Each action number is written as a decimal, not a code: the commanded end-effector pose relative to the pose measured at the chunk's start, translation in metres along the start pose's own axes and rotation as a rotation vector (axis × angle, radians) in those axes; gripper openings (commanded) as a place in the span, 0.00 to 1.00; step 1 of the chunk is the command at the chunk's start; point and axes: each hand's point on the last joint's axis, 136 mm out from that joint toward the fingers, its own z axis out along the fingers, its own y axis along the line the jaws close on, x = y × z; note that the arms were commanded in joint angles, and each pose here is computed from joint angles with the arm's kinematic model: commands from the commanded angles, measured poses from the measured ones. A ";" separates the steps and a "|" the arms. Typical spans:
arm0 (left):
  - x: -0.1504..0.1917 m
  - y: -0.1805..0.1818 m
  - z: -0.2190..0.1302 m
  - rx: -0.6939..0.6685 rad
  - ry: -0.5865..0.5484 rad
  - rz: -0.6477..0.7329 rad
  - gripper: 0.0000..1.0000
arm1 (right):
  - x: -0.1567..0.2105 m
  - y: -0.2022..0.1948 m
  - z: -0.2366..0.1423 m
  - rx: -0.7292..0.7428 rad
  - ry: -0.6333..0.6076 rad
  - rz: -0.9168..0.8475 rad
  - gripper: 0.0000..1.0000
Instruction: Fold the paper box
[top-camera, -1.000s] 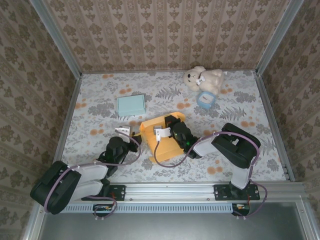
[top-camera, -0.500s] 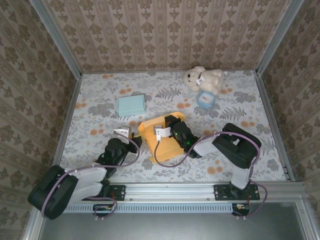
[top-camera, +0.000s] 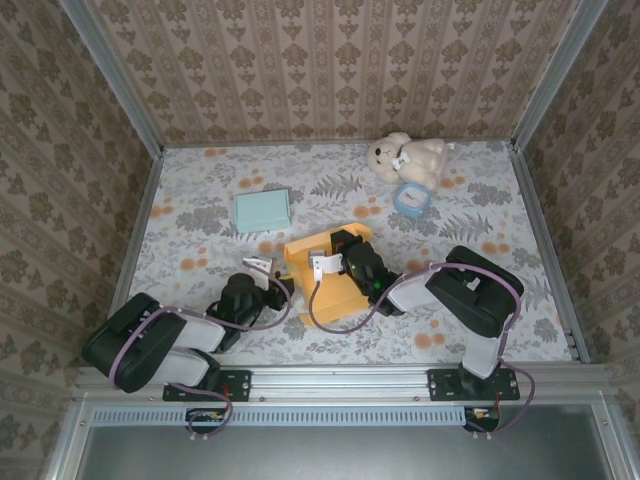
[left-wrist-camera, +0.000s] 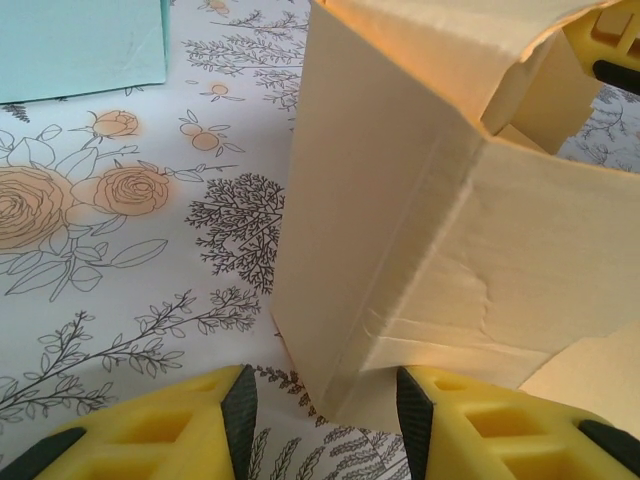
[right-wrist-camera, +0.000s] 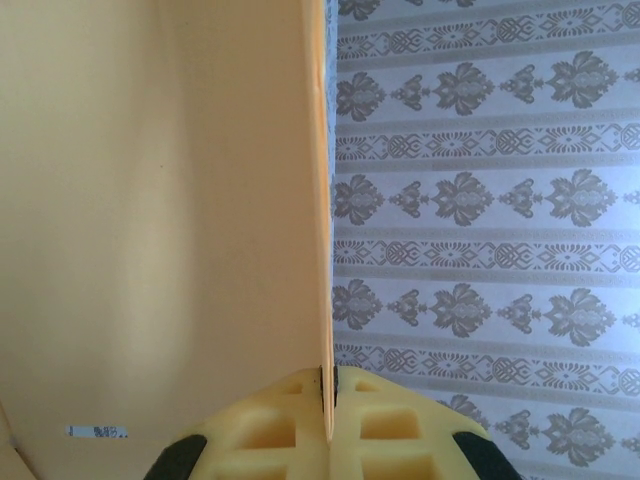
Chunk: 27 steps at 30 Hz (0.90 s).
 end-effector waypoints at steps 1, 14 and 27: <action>-0.022 -0.015 0.006 0.061 -0.061 0.038 0.46 | 0.004 0.040 -0.006 -0.138 -0.012 -0.014 0.00; -0.014 -0.027 0.007 0.131 -0.034 0.063 0.62 | 0.007 0.044 -0.004 -0.147 -0.010 -0.008 0.00; -0.017 -0.024 0.003 0.110 -0.053 0.054 0.62 | 0.009 0.049 -0.004 -0.162 -0.007 -0.012 0.00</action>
